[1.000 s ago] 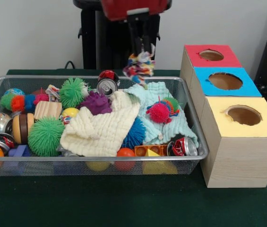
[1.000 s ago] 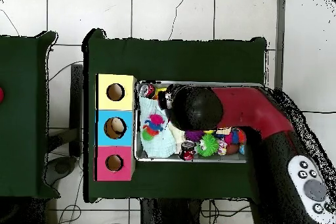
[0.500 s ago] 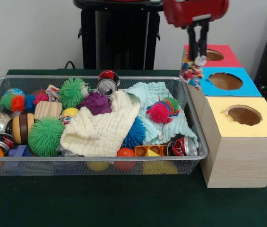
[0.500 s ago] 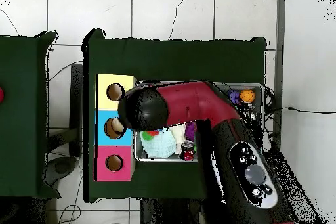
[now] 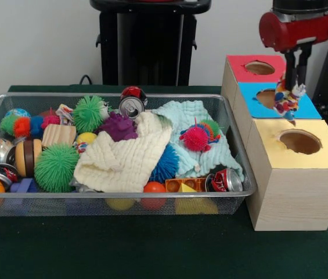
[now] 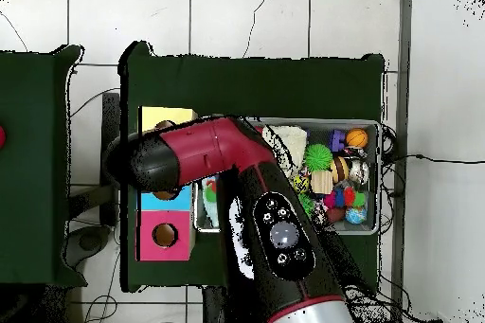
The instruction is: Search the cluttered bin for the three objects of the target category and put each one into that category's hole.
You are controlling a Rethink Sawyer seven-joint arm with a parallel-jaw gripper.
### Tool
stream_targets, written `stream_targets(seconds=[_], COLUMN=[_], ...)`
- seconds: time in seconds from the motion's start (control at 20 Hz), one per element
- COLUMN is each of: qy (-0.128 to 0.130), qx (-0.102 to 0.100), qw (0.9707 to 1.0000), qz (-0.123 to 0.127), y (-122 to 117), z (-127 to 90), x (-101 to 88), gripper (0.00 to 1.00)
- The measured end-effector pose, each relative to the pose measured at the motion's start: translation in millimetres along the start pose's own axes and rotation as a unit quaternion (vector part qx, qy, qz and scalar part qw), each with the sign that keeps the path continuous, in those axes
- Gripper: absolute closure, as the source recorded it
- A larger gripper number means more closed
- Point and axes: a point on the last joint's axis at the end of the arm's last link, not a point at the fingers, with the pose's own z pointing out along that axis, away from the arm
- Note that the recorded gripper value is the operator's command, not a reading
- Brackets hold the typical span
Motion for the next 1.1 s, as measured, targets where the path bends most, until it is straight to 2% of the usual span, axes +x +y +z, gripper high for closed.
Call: stream_targets(seconds=[0.25, 0.8, 1.05, 1.1], qy=[-0.012, -0.041, -0.038, -0.035], qx=[0.011, 0.046, 0.057, 0.059], qw=[0.9996, 0.9963, 0.9958, 0.9955], qz=[0.021, 0.059, 0.061, 0.065], y=[11, 1, -4, -4], z=[15, 48, 62, 71], x=[-6.5, -18.1, -18.5, -20.4], gripper=[1.00, 1.00, 1.00, 1.00])
